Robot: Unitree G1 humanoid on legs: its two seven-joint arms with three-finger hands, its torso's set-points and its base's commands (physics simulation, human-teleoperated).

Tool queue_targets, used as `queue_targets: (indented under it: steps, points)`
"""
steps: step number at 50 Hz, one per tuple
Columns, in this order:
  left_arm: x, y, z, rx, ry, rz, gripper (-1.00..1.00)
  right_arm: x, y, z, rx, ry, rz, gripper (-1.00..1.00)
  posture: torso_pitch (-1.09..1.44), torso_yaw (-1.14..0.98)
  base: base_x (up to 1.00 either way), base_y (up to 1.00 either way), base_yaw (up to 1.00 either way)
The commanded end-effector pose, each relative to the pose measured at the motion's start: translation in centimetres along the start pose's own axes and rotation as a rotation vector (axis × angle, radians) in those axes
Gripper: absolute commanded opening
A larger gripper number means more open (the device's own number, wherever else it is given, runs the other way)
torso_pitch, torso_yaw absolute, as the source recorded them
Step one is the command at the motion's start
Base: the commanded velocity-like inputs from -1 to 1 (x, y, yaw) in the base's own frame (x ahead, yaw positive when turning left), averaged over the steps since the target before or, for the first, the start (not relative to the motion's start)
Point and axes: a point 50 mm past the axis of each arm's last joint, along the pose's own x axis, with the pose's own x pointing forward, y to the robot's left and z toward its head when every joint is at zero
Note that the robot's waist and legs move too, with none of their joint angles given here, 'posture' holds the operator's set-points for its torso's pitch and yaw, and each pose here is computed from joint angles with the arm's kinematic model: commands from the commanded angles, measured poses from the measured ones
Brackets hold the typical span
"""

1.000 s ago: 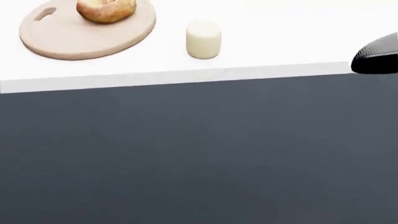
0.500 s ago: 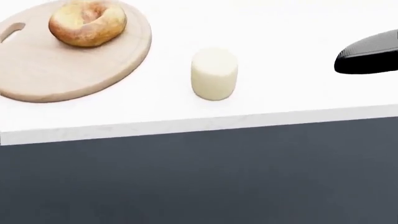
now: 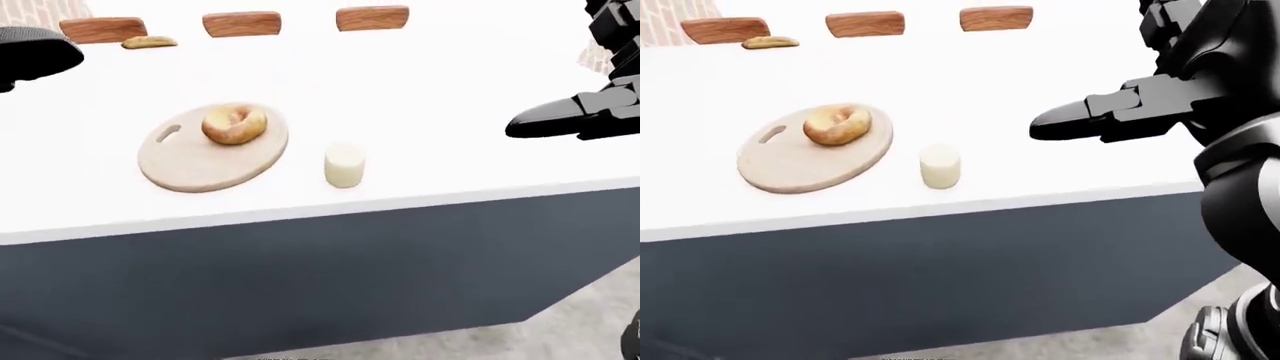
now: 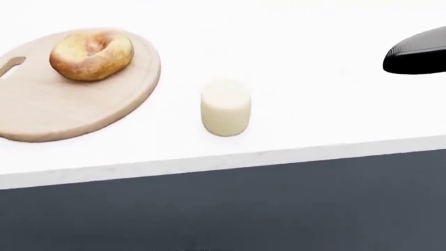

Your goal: Pick up the wedge of cheese and place it on the slice of bread to prepare a simple cheese on bread dish.

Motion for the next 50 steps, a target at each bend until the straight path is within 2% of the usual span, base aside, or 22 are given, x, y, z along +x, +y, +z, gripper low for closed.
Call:
queue_targets:
  steps: [1,19,39,50]
  points:
    - [-0.02,0.53,1.22,-0.002,-0.058,0.03,1.0,0.04,-0.07,0.71,0.0,-0.044,-0.004,1.0,0.0,0.0,0.0,0.0,0.3]
    - [-0.07,0.31,1.24,0.002,-0.059,0.026,1.0,0.11,-0.17,0.5,-0.007,-0.04,-0.013,1.0,0.0,0.0,0.0,0.0,0.44]
    - [-0.12,-0.02,1.14,0.012,-0.061,0.016,1.0,0.18,-0.18,0.29,-0.01,-0.031,-0.011,1.0,0.0,0.0,0.0,0.23,0.0]
    - [-0.13,-0.22,1.14,0.014,-0.06,0.011,1.0,0.04,-0.89,0.12,-0.005,-0.034,-0.049,1.0,0.0,0.0,0.0,0.34,0.0]
